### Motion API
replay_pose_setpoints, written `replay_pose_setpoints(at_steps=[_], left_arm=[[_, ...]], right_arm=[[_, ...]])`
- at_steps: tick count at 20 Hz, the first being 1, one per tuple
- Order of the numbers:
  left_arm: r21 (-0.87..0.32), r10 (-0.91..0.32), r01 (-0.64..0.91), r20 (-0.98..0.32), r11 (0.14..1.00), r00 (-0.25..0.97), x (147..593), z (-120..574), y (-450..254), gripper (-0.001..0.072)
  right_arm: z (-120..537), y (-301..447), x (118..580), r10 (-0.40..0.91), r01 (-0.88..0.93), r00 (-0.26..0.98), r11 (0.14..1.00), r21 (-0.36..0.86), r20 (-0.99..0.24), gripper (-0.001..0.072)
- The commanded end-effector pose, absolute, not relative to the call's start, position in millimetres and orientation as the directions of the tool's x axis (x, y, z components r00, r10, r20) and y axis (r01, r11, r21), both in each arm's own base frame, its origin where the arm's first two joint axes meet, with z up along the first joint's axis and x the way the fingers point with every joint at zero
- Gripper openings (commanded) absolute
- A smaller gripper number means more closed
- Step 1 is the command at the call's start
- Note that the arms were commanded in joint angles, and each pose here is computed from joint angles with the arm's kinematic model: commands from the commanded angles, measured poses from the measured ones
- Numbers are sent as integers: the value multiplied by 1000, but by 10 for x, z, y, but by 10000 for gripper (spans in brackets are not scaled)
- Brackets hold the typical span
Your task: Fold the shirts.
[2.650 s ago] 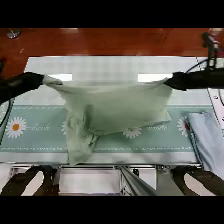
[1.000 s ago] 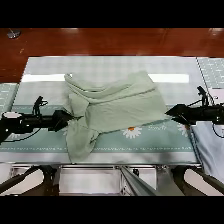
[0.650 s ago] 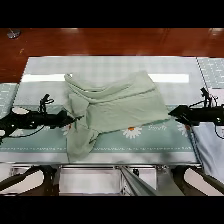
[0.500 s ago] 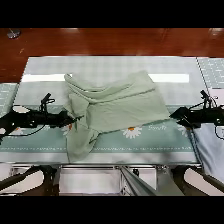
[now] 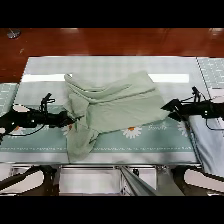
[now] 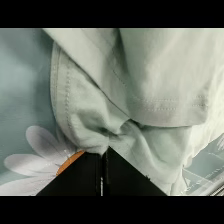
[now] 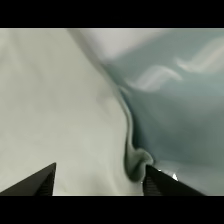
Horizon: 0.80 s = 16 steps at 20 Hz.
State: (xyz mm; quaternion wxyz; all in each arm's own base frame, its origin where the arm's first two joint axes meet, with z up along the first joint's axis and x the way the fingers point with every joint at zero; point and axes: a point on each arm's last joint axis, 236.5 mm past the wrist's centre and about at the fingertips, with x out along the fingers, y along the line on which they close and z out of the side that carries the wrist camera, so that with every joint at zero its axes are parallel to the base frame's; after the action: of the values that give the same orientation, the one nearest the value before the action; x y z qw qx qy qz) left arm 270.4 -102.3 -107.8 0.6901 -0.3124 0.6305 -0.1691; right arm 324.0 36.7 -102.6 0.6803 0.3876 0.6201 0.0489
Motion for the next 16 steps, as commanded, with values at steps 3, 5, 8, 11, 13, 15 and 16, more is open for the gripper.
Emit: replay_pose_setpoints(at_steps=[3,5,8,11,13,15,16], left_arm=[[-659,-639,-145,-752,738,162,2774,-973,-1035,23],[-698,-666,-99,-710,710,231,3030,-618,-1002,23],[-717,-656,94,-566,690,500,3729,656,-772,22],[-587,-541,251,-392,770,744,4048,2204,-464,22],[-465,-445,289,-271,837,853,3949,3148,-290,22],[-312,-312,243,-195,919,930,3699,3876,-96,22],[-237,-243,200,-168,951,955,3536,4153,-17,22]], right_arm=[[-928,811,3517,599,306,151,728,614,-786,24],[-502,861,3690,635,214,150,727,652,-757,23],[732,740,4256,587,-10,374,777,630,-718,23],[2382,567,4514,477,-186,673,848,496,-564,23],[3203,583,4189,443,-257,746,880,399,-498,23],[3815,618,3726,411,-311,799,907,283,-440,23],[4065,607,3491,381,-312,832,922,227,-403,24]])
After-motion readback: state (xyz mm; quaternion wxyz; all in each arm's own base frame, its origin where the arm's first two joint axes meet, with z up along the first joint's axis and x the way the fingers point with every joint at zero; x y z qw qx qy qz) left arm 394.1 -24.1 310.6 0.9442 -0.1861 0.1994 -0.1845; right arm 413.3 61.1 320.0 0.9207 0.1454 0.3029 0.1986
